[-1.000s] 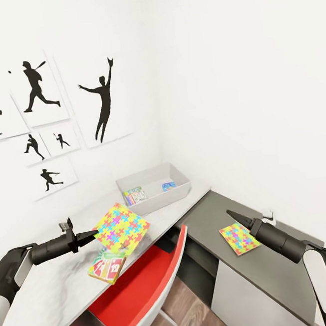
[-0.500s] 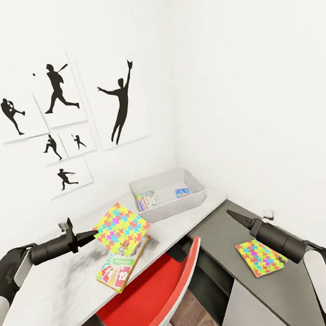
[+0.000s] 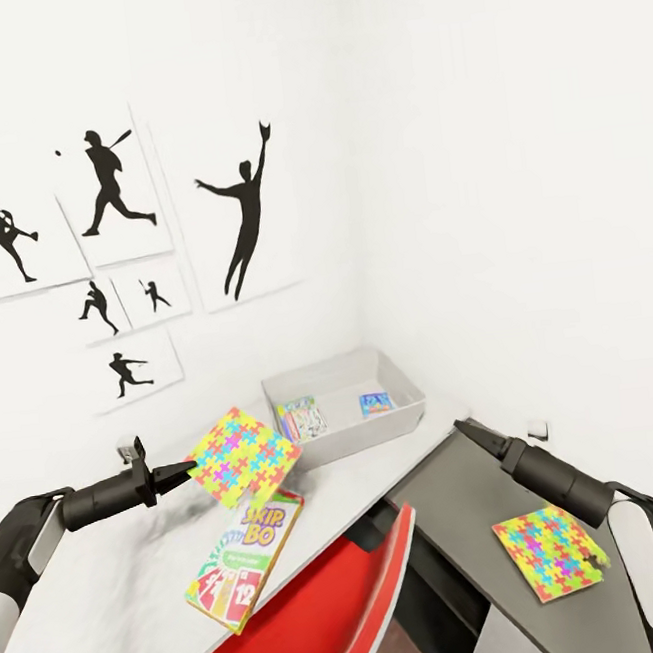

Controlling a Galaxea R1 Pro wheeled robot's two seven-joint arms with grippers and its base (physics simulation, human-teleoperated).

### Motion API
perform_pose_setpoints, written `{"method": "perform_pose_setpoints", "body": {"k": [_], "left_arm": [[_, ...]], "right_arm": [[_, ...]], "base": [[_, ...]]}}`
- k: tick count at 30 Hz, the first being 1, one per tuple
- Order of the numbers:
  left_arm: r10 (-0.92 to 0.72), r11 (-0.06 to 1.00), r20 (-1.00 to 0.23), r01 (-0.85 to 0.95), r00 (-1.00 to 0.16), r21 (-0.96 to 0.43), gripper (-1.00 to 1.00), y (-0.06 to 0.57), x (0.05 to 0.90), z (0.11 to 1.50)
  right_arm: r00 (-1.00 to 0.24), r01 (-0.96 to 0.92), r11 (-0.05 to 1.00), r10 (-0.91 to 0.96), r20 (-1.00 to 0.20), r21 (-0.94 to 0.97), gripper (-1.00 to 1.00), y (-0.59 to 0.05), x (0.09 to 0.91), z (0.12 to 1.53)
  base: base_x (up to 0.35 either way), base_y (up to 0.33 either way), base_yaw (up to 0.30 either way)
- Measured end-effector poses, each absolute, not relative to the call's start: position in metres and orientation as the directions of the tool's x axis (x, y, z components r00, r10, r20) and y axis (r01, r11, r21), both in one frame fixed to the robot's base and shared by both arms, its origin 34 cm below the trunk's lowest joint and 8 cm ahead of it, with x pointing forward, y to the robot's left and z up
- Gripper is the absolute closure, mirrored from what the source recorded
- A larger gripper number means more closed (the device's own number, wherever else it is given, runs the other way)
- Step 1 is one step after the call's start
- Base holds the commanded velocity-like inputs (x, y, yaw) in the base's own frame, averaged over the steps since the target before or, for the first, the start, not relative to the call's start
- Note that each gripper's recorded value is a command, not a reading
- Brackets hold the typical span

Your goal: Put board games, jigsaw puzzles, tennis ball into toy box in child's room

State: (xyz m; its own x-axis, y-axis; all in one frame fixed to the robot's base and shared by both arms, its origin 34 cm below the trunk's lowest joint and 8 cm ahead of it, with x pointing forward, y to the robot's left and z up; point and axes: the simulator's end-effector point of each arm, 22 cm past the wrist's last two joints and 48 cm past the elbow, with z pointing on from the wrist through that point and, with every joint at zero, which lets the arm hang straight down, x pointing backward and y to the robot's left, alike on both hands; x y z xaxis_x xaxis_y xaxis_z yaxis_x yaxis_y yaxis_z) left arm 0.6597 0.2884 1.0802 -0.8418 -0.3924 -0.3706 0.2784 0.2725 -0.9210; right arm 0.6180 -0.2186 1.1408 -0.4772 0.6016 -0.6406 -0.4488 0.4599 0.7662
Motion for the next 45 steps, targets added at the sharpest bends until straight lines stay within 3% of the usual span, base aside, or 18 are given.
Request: {"method": "perform_pose_setpoints", "body": {"k": [45], "left_arm": [[-0.392, 0.272, -0.39, 0.299, -0.833, -0.914, 1.0, 0.288, 0.658, 1.093]], "right_arm": [[-0.461, -0.495, 0.437, 0.601, -0.653, 0.751, -1.0, -0.215, 0.611, 1.159]], "base": [[0.098, -0.009, 0.085]]}}
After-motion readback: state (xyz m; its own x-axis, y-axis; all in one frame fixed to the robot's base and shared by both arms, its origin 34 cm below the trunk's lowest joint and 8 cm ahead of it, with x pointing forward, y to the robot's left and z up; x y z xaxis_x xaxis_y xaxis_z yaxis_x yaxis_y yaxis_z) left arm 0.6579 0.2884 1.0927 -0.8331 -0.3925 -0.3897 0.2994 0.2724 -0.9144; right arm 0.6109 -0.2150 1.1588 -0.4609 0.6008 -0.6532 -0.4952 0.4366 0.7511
